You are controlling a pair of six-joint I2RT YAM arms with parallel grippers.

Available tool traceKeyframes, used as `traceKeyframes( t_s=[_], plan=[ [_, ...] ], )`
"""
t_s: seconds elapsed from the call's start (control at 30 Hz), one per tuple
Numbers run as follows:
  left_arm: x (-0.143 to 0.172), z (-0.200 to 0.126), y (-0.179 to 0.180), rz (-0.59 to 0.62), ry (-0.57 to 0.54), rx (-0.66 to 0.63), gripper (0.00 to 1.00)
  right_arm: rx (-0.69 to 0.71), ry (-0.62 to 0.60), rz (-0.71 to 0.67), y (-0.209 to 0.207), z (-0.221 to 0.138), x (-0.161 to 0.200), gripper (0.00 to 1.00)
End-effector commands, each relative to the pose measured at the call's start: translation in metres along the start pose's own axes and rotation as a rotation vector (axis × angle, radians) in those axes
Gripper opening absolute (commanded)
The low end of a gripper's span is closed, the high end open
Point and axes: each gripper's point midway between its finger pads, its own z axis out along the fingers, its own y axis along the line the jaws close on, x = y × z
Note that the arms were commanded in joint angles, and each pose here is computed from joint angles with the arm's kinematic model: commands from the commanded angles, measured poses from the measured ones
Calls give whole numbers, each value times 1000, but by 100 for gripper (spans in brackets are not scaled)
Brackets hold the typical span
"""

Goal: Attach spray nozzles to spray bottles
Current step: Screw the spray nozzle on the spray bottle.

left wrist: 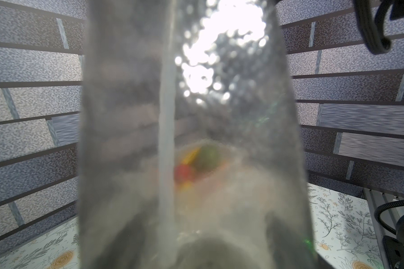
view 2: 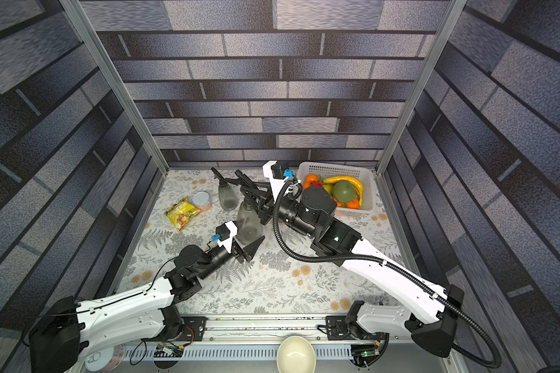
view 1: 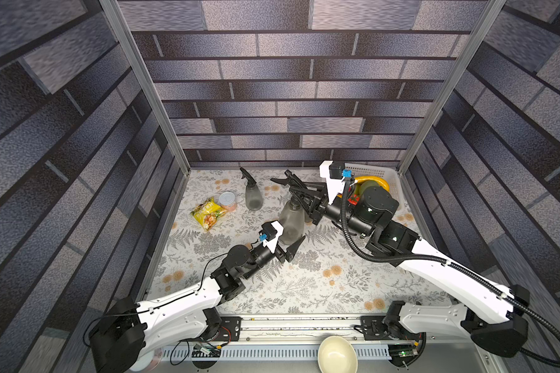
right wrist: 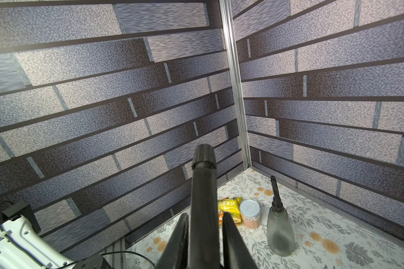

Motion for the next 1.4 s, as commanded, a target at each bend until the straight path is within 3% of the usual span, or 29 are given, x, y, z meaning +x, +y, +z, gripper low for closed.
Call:
traceKeyframes(
  t_s=[0.0, 0.23, 0.43, 0.8, 0.97, 1.37],
  plan=[
    [-17, -1, 4, 3, -63, -20, 80, -34, 20, 43, 2, 6, 11, 12],
    [-24, -3, 6, 17, -71, -27, 80, 22, 169, 4, -11, 13, 43, 11],
    [-26, -1, 16, -3, -89, -80, 80, 139, 168, 37, -34, 5, 65, 10],
    [-29, 18, 29, 40, -54, -155, 79, 623, 260, -28, -71, 5, 89, 7],
    [-33, 26, 33, 56, -60, -179, 79, 761, 208, -100, -67, 11, 88, 6],
    [-15, 28, 22, 106, -31, -153, 79, 694, 143, -150, -41, 33, 48, 21]
  ],
)
